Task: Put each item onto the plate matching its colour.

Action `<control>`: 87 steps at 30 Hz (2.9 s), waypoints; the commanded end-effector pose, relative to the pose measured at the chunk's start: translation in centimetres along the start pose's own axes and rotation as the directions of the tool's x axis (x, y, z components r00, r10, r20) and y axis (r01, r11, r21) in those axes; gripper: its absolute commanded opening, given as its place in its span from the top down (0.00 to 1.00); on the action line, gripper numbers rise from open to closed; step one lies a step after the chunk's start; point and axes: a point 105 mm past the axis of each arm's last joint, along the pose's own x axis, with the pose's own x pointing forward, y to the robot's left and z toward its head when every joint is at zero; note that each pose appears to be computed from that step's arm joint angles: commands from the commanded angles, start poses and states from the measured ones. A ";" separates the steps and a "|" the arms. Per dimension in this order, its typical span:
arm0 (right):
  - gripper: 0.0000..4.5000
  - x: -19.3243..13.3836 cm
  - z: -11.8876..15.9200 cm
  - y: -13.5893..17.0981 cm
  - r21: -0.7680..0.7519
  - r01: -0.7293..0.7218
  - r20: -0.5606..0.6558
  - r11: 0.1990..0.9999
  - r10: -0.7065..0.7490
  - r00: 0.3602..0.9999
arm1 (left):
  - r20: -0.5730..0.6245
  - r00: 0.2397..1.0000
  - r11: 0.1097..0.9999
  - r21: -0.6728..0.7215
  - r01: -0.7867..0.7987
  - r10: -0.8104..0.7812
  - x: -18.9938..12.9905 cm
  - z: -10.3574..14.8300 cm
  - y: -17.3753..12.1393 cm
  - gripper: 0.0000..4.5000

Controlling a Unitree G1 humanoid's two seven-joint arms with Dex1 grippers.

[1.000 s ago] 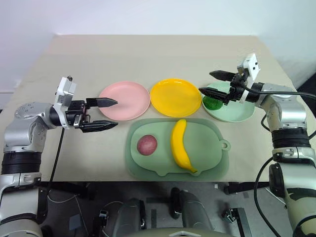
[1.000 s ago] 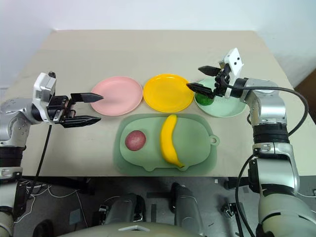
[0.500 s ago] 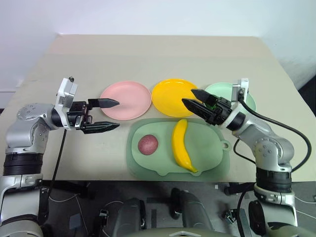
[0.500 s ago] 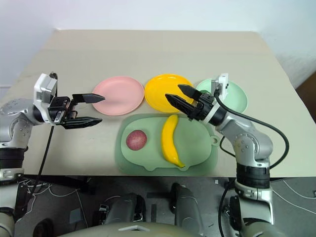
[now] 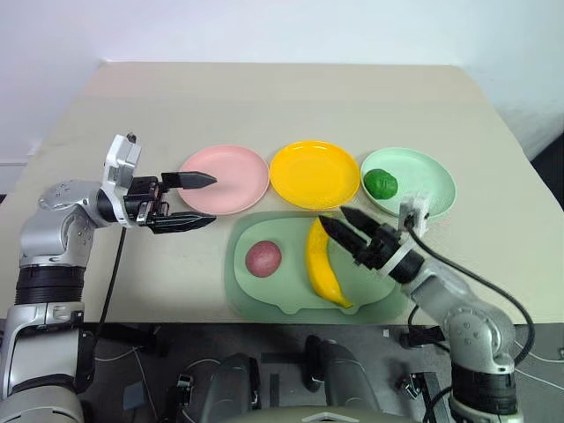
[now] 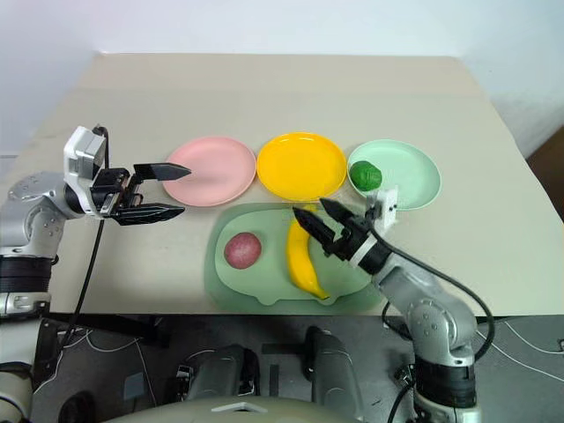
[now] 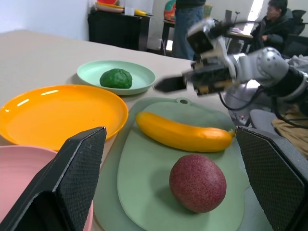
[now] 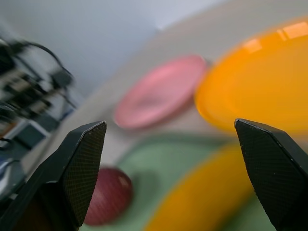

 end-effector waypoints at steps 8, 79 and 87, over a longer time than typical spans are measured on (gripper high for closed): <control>0.01 -0.3 -0.9 1.2 -0.194 0.063 -0.200 0.979 -0.103 0.974 | 0.002 1.000 0.999 0.041 0.018 -0.018 0.5 0.6 0.3 0.00; 0.59 9.5 5.2 -4.7 -0.085 0.321 -0.032 0.943 -0.324 0.945 | -0.010 1.000 0.999 0.035 -0.017 0.018 -0.1 0.8 -0.4 0.00; 0.34 10.1 5.1 -5.0 -0.112 0.303 -0.062 0.946 -0.311 0.948 | -0.010 1.000 0.999 0.031 -0.023 0.023 -0.1 0.7 -0.6 0.00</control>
